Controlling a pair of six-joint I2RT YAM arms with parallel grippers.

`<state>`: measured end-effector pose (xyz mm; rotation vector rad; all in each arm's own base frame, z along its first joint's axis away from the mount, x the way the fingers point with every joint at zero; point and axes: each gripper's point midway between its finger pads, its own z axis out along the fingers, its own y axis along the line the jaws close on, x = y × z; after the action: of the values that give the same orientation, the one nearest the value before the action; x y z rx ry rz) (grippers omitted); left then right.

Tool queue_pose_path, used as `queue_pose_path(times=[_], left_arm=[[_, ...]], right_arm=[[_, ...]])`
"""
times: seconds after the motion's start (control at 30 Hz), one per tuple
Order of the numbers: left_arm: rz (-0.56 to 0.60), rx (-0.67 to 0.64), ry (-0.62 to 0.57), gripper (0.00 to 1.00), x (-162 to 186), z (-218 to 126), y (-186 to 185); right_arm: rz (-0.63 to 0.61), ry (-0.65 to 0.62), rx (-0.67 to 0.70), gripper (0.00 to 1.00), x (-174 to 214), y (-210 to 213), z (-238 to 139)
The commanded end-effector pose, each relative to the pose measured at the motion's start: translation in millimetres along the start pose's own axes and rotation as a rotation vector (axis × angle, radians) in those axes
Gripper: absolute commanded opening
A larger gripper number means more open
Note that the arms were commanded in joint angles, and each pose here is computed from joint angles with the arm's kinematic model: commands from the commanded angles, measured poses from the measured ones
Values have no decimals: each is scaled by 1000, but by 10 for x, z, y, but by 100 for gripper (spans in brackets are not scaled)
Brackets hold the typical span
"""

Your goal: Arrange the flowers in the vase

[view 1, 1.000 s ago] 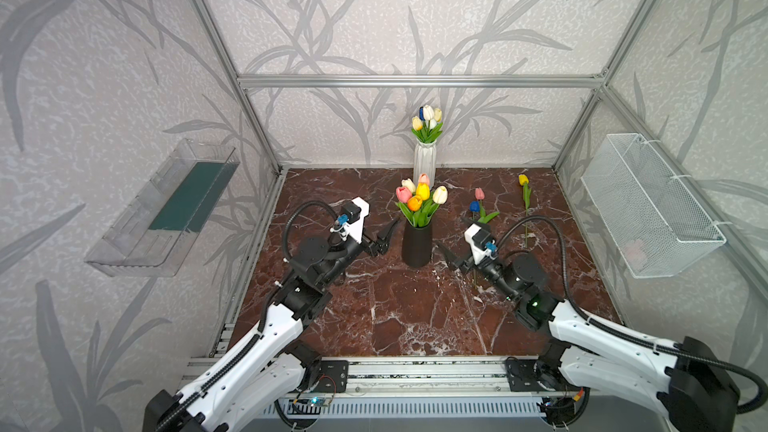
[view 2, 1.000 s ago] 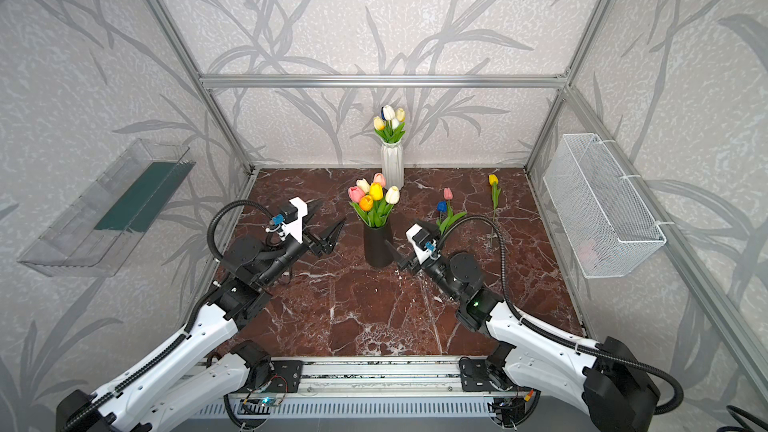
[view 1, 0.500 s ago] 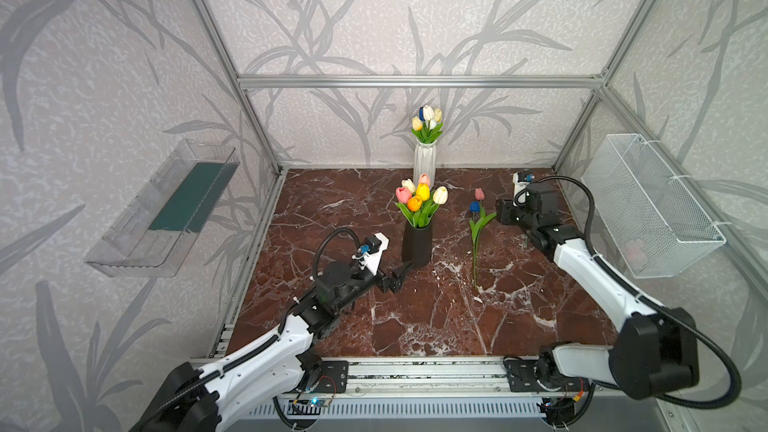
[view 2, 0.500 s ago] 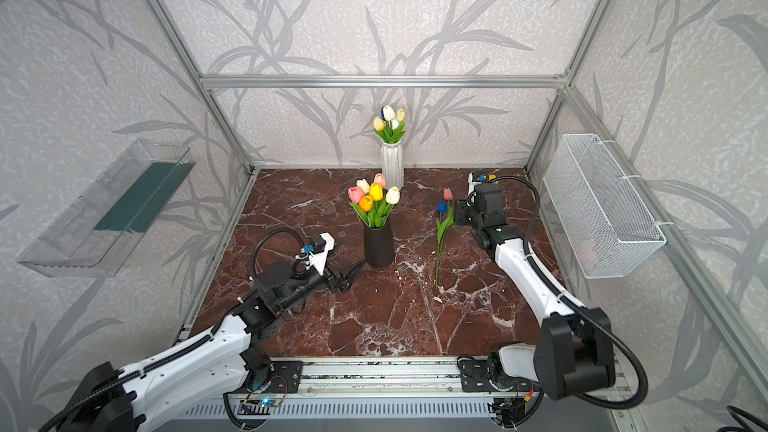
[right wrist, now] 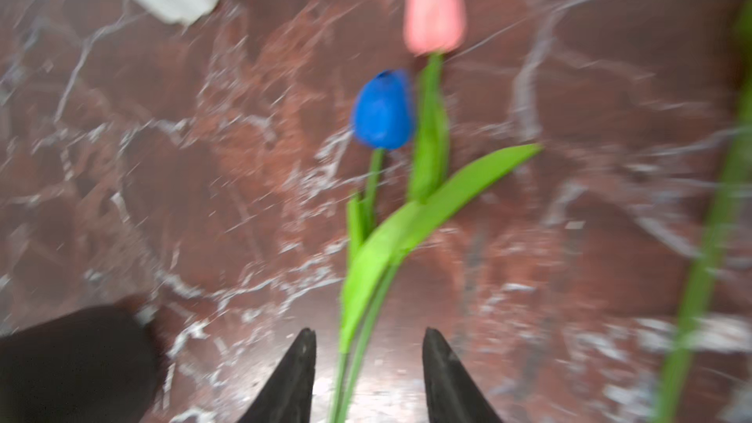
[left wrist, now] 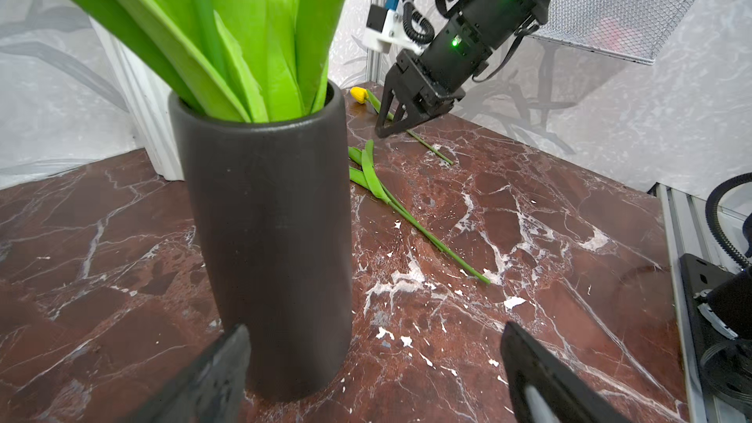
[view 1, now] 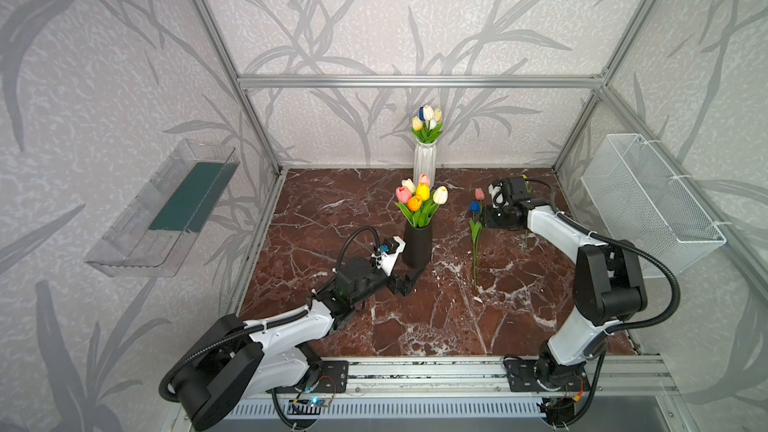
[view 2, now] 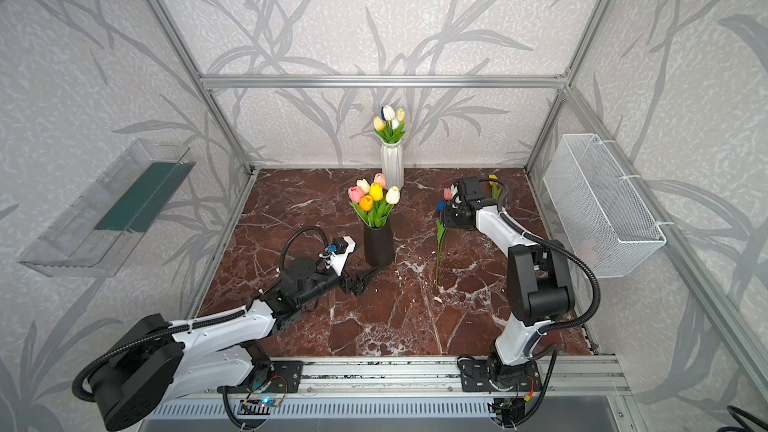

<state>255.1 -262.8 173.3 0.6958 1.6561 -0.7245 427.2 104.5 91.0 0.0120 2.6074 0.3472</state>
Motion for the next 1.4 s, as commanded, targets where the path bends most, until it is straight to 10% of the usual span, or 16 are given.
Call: queue_pose_path(times=[0.0, 0.9, 1.17, 1.37], left_arm=[[35, -1, -79, 97, -235, -8, -11], [37, -35, -79, 98, -324, 25, 48], [44, -82, -166, 98, -550, -78, 106], [2, -226, -297, 100, -816, -351, 334]], right_arm=[[57, 68, -26, 44, 154, -14, 130], [50, 149, 51, 0, 383, -197, 318], [56, -94, 53, 0, 8, -135, -354], [-45, -561, -209, 0, -438, 427, -1415]])
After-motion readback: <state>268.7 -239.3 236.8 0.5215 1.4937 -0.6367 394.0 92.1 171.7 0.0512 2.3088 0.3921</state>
